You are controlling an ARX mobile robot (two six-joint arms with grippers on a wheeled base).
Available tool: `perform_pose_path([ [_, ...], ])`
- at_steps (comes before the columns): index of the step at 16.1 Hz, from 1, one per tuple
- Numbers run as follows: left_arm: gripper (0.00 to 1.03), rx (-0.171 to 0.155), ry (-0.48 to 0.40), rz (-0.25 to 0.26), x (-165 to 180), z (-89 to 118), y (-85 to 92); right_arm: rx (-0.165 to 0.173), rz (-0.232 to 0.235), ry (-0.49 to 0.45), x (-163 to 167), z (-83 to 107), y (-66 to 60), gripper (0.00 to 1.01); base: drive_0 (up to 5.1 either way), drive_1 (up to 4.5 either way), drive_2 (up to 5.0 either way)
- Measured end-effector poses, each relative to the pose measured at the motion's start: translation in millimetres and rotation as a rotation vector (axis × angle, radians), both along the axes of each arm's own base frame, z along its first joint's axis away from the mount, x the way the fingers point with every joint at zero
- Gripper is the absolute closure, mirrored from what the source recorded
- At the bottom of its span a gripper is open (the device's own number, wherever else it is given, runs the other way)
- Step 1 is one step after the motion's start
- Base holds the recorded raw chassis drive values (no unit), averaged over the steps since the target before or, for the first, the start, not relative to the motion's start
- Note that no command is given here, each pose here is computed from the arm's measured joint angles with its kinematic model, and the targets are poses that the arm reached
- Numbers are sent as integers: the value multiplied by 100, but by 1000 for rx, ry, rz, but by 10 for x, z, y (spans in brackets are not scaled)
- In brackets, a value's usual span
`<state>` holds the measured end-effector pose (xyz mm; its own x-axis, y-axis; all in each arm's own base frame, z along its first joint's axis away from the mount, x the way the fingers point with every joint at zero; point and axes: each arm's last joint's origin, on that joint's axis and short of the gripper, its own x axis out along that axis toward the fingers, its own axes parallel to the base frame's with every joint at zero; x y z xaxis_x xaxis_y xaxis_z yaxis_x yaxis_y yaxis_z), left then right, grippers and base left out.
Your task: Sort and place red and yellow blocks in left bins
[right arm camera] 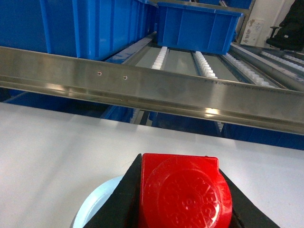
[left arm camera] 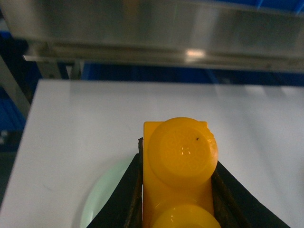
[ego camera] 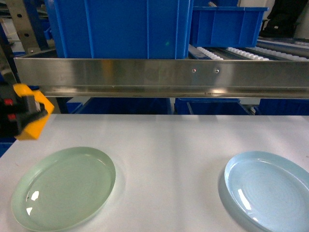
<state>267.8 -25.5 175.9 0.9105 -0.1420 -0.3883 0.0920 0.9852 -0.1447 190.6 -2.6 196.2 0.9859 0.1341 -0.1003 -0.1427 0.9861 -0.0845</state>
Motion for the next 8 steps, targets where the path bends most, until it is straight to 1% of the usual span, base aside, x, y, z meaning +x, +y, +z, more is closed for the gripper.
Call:
perform_pose_path([
  [2, 76, -17, -131, -17, -58, 412, 9, 0, 0, 0, 0, 0, 0, 74, 0, 0, 0],
  [4, 76, -22, -219, -30, -173, 694, -2, 0, 0, 0, 0, 0, 0, 74, 0, 0, 0],
  [5, 76, -26, -229, -35, -226, 758, -4, 0, 0, 0, 0, 0, 0, 74, 0, 0, 0],
  [6, 76, -21, -272, -28, -251, 818, -16, 0, 0, 0, 0, 0, 0, 74, 0, 0, 0],
  [7, 76, -16, -299, -21, -270, 833, -21, 0, 0, 0, 0, 0, 0, 74, 0, 0, 0],
  [8, 76, 3, -301, -10, -278, 807, -19, 0, 0, 0, 0, 0, 0, 74, 0, 0, 0],
])
